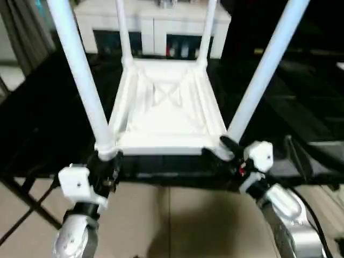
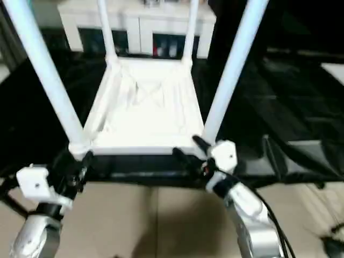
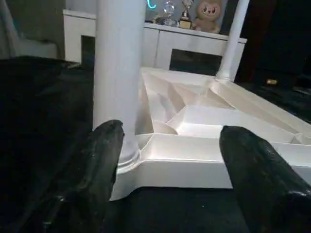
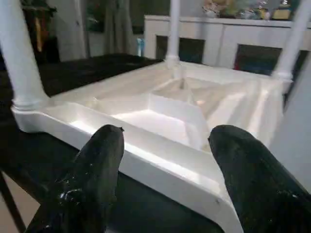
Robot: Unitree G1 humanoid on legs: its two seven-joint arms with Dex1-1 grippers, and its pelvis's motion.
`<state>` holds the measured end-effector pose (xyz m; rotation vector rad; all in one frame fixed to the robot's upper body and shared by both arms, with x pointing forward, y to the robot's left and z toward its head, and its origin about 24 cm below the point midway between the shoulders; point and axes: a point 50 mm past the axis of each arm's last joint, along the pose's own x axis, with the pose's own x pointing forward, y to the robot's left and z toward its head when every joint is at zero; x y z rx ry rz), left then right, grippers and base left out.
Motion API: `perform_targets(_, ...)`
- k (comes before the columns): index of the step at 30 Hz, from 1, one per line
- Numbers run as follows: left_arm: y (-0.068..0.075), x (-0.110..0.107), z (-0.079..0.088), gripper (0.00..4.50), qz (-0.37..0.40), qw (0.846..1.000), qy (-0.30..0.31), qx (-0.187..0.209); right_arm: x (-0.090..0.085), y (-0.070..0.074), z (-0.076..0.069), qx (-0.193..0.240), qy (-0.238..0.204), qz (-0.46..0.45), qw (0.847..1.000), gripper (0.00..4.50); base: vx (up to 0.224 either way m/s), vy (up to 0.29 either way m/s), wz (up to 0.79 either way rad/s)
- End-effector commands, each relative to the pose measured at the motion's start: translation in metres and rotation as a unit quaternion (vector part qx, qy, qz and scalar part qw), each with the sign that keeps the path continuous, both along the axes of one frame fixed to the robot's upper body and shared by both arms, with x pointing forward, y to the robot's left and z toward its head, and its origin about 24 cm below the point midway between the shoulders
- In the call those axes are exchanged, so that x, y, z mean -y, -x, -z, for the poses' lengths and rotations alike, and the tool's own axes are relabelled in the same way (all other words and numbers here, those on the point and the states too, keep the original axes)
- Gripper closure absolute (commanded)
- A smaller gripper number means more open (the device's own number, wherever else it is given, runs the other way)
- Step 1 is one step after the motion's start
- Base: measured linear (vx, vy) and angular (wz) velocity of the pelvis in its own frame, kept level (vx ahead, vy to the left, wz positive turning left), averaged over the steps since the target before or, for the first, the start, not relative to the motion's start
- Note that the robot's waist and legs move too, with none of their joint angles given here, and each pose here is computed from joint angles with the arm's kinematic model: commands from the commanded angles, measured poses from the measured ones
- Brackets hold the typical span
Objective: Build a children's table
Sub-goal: Flip table
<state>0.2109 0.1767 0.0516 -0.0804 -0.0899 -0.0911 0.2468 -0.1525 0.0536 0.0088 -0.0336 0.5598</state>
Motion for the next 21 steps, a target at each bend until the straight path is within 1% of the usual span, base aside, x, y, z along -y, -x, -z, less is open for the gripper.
perform_targets(1,-0.01,0.0,-0.006,0.61,0.017,1.0,0.003,0.005,0.002,-0.005,0.0,0.004,0.01,0.015,1.0,1.37,-0.074,-0.063,0.09)
perform_targets(2,-0.011,0.0,-0.006,0.48,0.016,1.0,0.0,0.003,0.002,-0.005,0.0,0.004,0.01,0.016,1.0,1.37,0.0,0.0,0.0)
perform_targets(3,-0.017,-0.003,-0.007,0.37,0.009,1.0,-0.018,-0.007,0.001,-0.006,0.0,0.004,0.006,0.018,1.0,1.37,-0.071,-0.036,0.03)
perform_targets(4,-0.017,-0.003,-0.007,0.29,0.009,1.0,-0.018,-0.007,0.001,-0.006,0.0,0.004,0.006,0.018,1.0,1.37,-0.066,-0.016,-0.01)
perform_targets(5,-0.025,-0.005,-0.011,0.27,0.005,1.0,-0.016,-0.006,0.0,-0.007,-0.002,0.006,0.003,0.018,1.0,1.37,-0.066,-0.016,-0.01)
perform_targets(7,-0.034,-0.009,-0.015,0.23,-0.007,1.0,-0.018,-0.01,-0.002,-0.008,-0.003,0.008,0.0,0.019,1.0,1.37,-0.028,-0.002,-0.01)
perform_targets(8,-0.042,-0.015,-0.018,0.11,-0.031,0.999,-0.019,-0.02,-0.004,-0.009,-0.004,0.009,-0.004,0.018,1.0,1.37,0.0,0.0,0.0)
perform_targets(9,-0.051,-0.02,-0.023,0.11,-0.051,0.998,-0.017,-0.024,-0.006,-0.01,-0.006,0.011,-0.008,0.016,1.0,1.37,0.0,0.0,0.0)
perform_targets(11,-0.056,-0.022,-0.028,0.11,-0.058,0.998,-0.014,-0.02,-0.008,-0.01,-0.007,0.012,-0.011,0.014,1.0,1.37,0.0,0.0,0.0)
perform_targets(13,-0.062,-0.029,-0.033,0.11,-0.089,0.996,-0.014,-0.024,-0.009,-0.011,-0.008,0.011,-0.014,0.009,1.0,1.37,0.0,0.0,0.0)
perform_targets(16,-0.065,-0.032,-0.036,0.11,-0.106,0.994,-0.009,-0.028,-0.011,-0.012,-0.008,0.009,-0.016,0.003,1.0,1.37,0.0,0.0,0.0)
perform_targets(18,-0.068,-0.03,-0.037,0.11,-0.095,0.995,0.008,-0.029,-0.013,-0.012,-0.009,0.007,-0.021,-0.005,1.0,1.37,0.0,0.0,0.0)
perform_targets(21,-0.074,-0.023,-0.039,0.11,-0.067,0.997,0.025,-0.036,-0.018,-0.012,-0.012,0.001,-0.044,-0.035,0.998,1.37,0.022,-0.002,0.0)
